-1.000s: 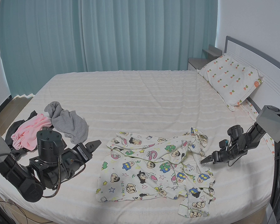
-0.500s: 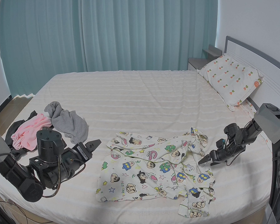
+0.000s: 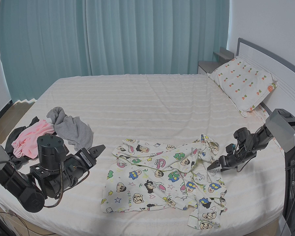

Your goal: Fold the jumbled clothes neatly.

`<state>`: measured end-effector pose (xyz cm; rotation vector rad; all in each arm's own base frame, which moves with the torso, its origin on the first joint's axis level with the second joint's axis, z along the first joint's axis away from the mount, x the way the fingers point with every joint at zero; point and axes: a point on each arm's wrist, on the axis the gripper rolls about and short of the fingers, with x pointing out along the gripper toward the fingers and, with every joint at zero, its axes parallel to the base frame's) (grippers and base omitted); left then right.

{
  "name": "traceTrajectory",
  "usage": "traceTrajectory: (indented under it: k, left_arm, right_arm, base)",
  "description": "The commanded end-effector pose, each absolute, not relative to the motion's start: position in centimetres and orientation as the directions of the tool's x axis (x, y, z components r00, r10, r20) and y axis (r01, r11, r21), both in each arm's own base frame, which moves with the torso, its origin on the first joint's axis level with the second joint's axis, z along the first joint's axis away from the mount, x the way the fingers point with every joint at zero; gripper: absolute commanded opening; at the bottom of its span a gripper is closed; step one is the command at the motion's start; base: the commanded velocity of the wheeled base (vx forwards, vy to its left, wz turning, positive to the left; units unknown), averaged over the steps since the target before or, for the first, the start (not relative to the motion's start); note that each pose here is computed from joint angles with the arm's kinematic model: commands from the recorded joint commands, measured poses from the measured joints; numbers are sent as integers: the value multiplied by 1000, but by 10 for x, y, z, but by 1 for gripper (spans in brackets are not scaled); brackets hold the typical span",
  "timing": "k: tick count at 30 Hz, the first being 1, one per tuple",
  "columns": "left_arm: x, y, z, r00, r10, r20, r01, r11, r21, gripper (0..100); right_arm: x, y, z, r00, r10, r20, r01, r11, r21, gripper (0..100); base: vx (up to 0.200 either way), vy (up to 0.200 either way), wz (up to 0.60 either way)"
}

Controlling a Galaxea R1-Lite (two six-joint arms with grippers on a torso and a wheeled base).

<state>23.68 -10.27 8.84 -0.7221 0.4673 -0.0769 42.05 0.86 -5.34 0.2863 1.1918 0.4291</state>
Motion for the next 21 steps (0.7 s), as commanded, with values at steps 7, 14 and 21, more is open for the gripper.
traceTrajectory:
  k: [7,14,21]
  left_arm:
    - [237,-103,89,895,-224,-385,-91,753,-652,100]
    - [237,-102,90,900,-218,-377,-91,752,-653,100]
    - [237,-102,92,911,-218,-349,-75,745,-663,100]
  right_arm:
    - [423,15,-53,294,445,-846,-176,895,410,0]
    - [423,15,-53,278,412,-868,-163,911,380,0]
    - [417,12,-50,280,403,-872,-148,915,375,0]
  base:
    - [0,0,0]
    - [0,0,0]
    - [0,0,0]
